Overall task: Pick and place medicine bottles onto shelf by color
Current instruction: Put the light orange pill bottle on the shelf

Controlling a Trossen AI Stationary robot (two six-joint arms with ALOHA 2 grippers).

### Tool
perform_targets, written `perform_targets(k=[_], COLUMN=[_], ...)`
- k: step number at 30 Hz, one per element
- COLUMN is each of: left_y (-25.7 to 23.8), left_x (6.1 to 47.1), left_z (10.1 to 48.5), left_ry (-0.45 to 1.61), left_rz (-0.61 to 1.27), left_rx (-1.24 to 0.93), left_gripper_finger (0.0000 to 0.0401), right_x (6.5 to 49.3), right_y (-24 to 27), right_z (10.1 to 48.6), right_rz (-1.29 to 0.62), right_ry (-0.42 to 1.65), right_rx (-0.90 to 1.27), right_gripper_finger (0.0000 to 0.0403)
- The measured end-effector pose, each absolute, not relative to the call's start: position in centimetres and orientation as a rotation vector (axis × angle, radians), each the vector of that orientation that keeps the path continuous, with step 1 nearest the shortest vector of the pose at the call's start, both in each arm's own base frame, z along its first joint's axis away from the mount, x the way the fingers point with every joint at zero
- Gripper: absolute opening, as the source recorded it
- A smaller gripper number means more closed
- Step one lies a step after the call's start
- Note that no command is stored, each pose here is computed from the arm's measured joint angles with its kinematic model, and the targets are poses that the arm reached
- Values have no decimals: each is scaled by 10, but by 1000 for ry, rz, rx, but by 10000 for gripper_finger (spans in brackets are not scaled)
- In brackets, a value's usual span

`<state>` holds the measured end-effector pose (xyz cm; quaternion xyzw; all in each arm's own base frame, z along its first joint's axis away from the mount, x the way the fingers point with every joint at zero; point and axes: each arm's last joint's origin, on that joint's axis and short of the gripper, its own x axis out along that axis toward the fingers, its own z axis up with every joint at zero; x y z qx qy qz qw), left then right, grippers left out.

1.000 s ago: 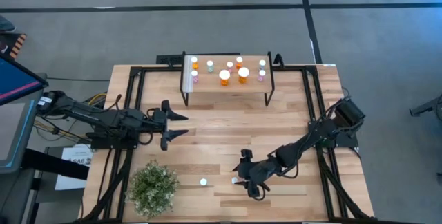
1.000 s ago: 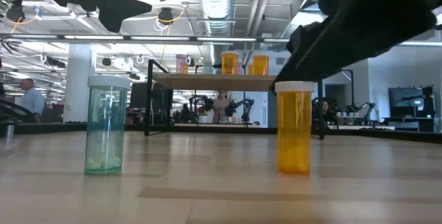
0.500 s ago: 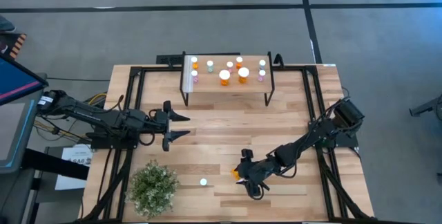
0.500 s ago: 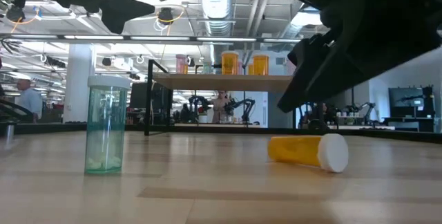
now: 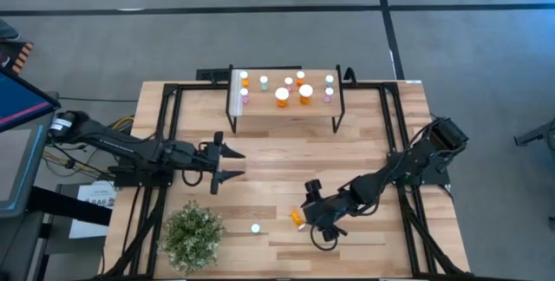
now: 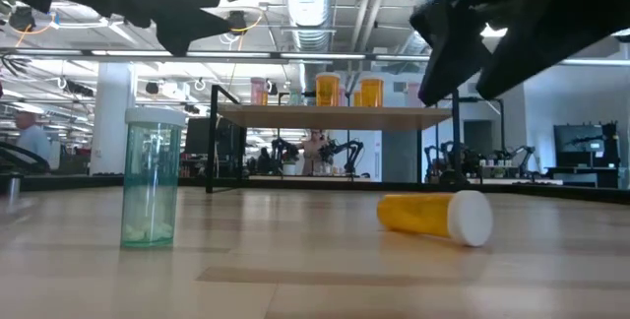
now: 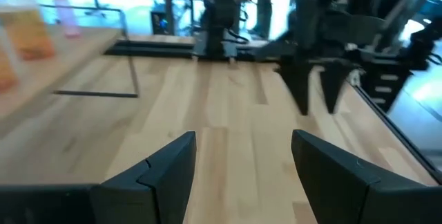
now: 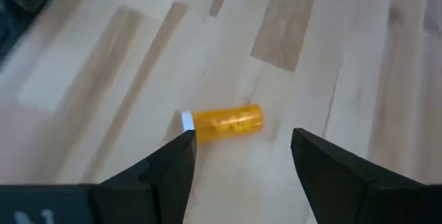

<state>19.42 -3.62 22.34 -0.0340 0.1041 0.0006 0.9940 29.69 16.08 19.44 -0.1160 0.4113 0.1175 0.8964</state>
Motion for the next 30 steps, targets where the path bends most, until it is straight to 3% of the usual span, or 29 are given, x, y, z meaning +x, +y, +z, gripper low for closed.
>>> perform_targets(k=[11,30], left_y=[-44,-51], left_x=[218,218], left_z=[223,225], left_ry=[276,275], left_rz=[-67,-114], left_rx=[-46,-71], left_gripper_finger=[226,226], right_x=[304,346], right_y=[164,183], right_z=[185,152], right_rz=[411,676], right_ry=[928,986], right_rx=[-722,-1249], right_gripper_finger=[260,260])
